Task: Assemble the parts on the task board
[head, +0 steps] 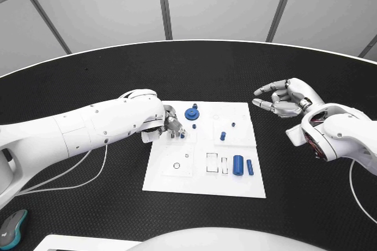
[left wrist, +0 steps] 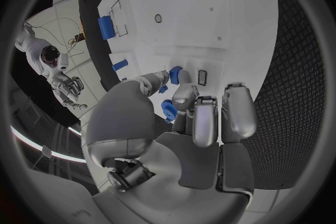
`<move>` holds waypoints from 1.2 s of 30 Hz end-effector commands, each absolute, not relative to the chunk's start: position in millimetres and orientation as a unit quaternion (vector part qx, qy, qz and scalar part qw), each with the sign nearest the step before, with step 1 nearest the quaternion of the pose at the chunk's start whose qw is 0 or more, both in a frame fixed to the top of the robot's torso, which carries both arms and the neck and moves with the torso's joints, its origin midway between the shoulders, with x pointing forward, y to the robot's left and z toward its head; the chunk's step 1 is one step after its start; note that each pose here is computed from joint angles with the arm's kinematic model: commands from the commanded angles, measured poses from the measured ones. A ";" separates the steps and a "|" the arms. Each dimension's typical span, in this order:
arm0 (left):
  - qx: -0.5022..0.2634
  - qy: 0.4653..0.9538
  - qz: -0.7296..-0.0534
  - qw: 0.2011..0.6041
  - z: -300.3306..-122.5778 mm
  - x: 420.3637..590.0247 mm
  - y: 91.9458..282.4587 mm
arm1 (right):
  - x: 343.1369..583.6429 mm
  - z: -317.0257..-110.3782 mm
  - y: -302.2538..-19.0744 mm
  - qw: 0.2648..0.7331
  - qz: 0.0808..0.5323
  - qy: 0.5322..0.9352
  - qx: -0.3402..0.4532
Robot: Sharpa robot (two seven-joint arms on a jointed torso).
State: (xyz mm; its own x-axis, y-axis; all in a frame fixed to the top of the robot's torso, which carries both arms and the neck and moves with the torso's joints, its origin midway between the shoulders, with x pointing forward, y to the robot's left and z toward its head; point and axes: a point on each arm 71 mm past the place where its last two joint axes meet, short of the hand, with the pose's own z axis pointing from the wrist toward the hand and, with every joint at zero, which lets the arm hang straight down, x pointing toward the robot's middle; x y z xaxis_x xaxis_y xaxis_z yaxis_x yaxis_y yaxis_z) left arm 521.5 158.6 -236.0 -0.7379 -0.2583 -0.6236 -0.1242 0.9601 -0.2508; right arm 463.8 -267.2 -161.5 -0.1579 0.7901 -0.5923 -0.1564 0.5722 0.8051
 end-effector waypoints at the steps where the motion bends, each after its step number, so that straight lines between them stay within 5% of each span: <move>1: -0.106 0.927 -0.099 0.347 -235.9 521.4 158.5 | 463.9 -161.5 -267.1 0.602 0.393 0.651 0.243; 22: -0.117 0.925 -0.106 0.345 -232.8 515.5 169.5 | 464.9 -161.8 -268.9 0.603 0.391 0.651 0.244; 29: -0.123 0.922 -0.122 0.346 -204.0 521.0 184.7 | 467.1 -162.6 -270.3 0.605 0.389 0.651 0.245; 36: -0.139 0.910 -0.121 0.370 -175.1 543.8 202.8 | 468.9 -163.3 -270.4 0.605 0.388 0.651 0.245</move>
